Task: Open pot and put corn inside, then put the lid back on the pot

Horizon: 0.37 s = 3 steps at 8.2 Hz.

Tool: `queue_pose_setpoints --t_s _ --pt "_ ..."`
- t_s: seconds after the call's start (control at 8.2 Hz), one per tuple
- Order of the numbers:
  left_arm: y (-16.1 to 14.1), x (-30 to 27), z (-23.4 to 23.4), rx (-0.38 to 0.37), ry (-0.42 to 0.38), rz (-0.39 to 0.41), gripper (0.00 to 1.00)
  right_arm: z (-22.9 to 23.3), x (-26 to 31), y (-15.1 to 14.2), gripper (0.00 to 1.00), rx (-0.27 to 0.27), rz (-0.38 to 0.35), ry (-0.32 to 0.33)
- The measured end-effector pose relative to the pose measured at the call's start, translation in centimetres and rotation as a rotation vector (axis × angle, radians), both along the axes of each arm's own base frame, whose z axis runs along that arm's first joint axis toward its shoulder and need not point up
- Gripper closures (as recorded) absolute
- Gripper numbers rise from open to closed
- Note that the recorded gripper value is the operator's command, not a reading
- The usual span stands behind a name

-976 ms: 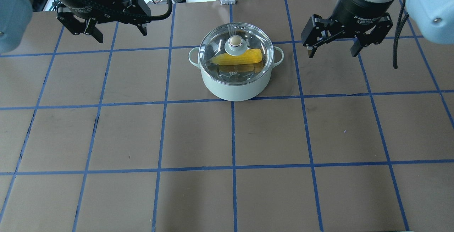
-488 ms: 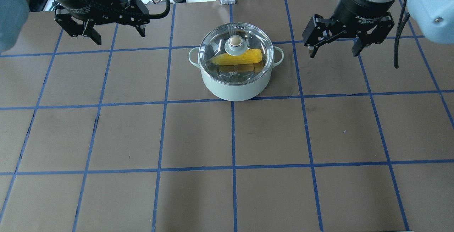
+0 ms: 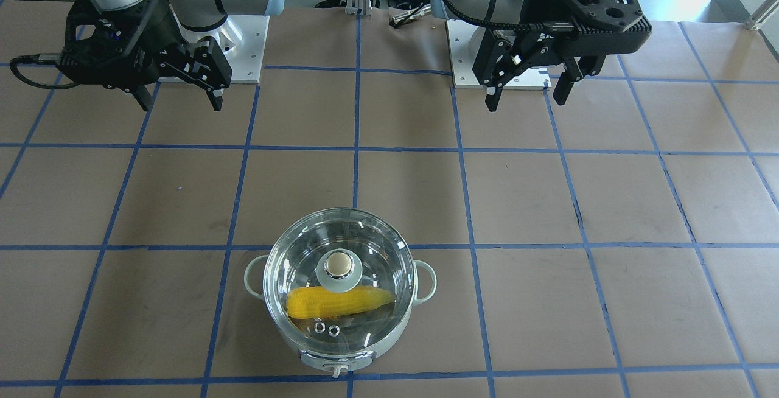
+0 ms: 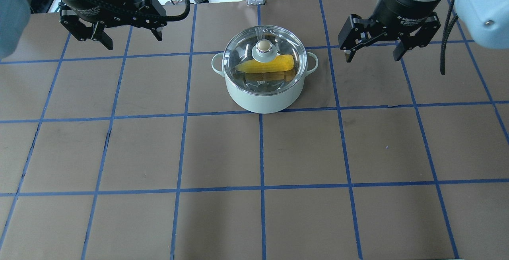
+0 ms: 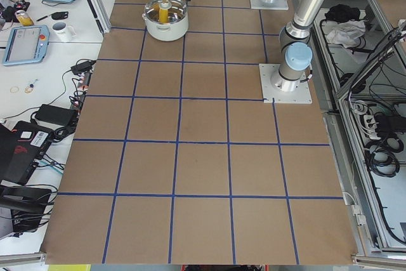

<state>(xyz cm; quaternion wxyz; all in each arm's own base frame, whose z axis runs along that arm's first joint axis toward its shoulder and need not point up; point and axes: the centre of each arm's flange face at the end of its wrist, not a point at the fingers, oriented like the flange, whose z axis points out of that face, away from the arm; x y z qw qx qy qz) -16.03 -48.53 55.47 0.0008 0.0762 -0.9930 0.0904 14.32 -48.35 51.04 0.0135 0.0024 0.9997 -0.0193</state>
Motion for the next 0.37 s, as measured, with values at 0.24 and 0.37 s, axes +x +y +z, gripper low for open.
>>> queue_pose_setpoints --t_s 0.24,0.37 --pt "0.01 0.0 0.02 -0.002 0.0 0.0 0.0 0.0 -0.03 -0.02 0.0 -0.001 0.001 0.003" --pt "0.02 0.0 0.05 -0.003 0.0 0.0 0.0 0.0 -0.02 -0.02 0.0 -0.001 0.002 0.004"
